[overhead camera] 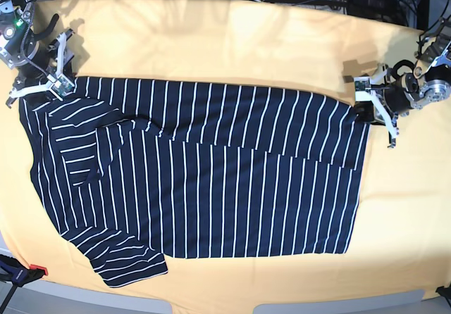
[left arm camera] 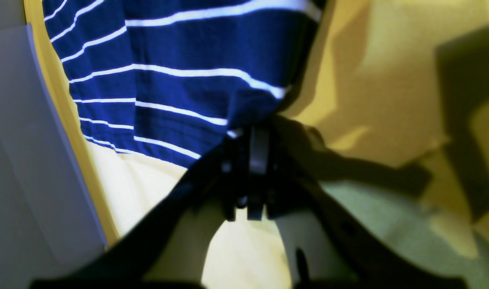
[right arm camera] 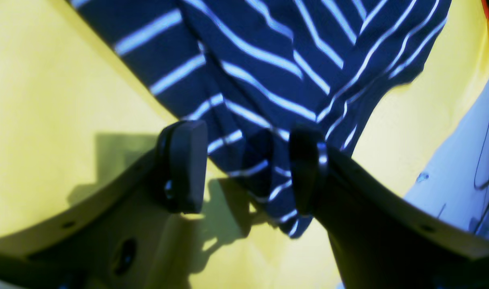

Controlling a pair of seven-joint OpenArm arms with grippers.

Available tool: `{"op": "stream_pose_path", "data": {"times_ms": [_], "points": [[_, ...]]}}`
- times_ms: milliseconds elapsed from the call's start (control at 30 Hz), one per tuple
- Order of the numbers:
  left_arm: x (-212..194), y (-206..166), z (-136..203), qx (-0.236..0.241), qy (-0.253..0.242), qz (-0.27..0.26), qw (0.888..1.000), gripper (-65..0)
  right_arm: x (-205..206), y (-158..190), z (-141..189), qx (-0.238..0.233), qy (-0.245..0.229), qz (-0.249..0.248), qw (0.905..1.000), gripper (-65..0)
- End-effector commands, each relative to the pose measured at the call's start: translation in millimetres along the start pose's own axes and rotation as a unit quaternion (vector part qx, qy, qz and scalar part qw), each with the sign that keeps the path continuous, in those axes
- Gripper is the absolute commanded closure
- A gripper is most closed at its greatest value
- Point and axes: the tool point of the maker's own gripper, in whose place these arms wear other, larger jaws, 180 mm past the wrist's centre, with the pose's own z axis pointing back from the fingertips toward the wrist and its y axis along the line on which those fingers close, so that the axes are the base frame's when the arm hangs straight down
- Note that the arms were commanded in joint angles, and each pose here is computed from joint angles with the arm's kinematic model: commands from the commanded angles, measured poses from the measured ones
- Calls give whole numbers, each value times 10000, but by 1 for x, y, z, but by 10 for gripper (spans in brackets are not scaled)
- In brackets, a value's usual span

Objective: Fold the T-shirt properly
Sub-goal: 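Open both grippers and release the folded edge, then grip the folded edge and drag the shirt toward the robot base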

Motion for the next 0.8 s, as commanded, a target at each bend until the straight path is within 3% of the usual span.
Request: {"op": "stream_pose_path", "data": {"times_ms": [0, 167, 400, 767], "points": [[-3, 5, 6, -19, 55, -99, 9999, 0, 4, -11, 4, -143, -41, 162, 9998, -345], [0, 12, 13, 33, 103, -29, 9999, 0, -15, -15, 2, -210, 412, 437, 9980, -345], [-13, 15, 25, -34, 286, -197, 9994, 0, -76, -23, -10, -222, 1284, 510, 9902, -345], [-15, 15, 27, -46, 310, -214, 9993, 0, -92, -26, -25, -311, 987, 377, 9939, -334]]}}
